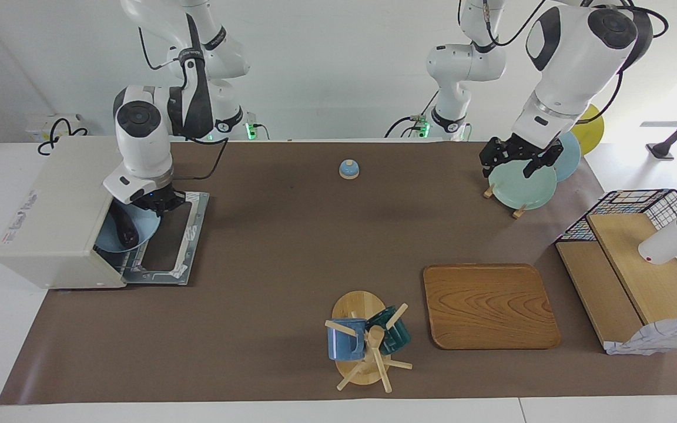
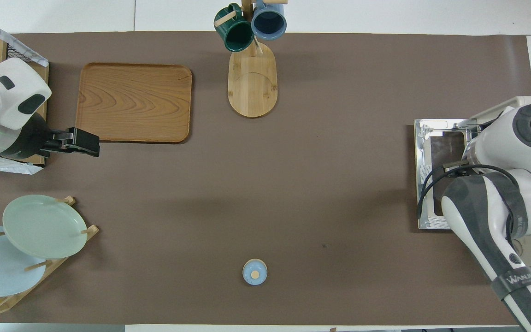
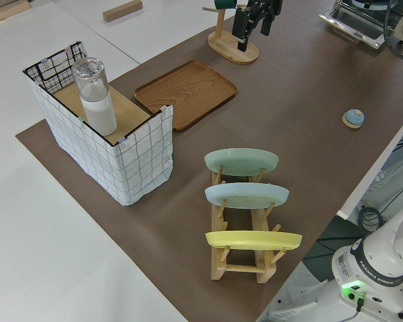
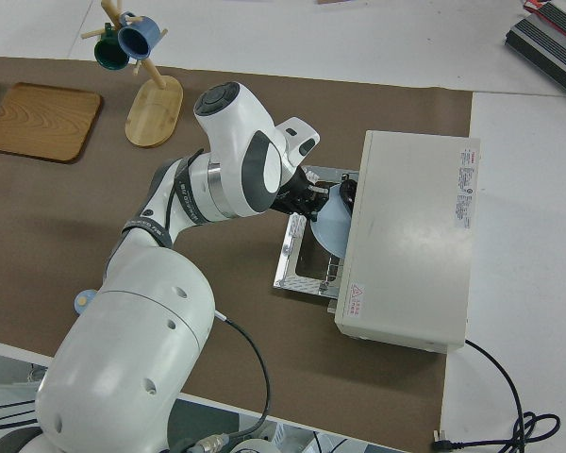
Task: Put eggplant into oven
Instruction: 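Insert the eggplant into the open oven and open the right gripper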
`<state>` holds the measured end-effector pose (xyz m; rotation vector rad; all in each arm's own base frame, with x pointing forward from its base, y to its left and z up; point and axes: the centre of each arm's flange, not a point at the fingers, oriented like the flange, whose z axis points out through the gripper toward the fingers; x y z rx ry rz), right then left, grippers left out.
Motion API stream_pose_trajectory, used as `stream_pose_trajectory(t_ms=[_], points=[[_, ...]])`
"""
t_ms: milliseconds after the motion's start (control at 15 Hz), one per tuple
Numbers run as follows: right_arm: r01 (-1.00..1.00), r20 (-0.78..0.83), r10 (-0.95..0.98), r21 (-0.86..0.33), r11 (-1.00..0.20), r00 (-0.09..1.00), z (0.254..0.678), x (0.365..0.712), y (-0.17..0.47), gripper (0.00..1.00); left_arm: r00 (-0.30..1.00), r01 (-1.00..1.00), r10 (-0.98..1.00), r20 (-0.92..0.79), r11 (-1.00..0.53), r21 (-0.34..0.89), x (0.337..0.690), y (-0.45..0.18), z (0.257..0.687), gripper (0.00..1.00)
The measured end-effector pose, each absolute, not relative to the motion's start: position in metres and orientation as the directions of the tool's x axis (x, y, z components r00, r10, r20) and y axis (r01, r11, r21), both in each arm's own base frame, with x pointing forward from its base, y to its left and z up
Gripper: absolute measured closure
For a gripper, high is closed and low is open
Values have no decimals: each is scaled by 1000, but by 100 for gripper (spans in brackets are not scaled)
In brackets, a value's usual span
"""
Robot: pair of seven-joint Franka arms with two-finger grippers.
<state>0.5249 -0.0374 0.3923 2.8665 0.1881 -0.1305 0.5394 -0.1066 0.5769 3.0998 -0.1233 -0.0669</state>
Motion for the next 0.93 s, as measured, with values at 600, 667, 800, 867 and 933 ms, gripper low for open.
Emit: stream_pose_trajectory(t_ms=[600, 667, 800, 867, 933], points=[[120, -81, 104, 215, -969, 991, 380, 506, -46, 81, 996, -77, -79, -42, -996, 40, 539, -106, 577, 0], [118, -82, 103, 212, -970, 991, 380, 505, -46, 81, 996, -76, -78, -41, -996, 40, 539, -105, 577, 0], [106, -77, 93, 196, -975, 993, 380, 506, -44, 79, 996, -74, -76, -41, -996, 40, 540, -104, 577, 0], [103, -74, 90, 191, -976, 993, 383, 507, -43, 76, 996, -74, -76, -41, -996, 40, 540, -104, 577, 0], [102, -72, 90, 190, -976, 993, 387, 509, -42, 75, 996, -75, -77, -41, -996, 40, 539, -105, 577, 0]])
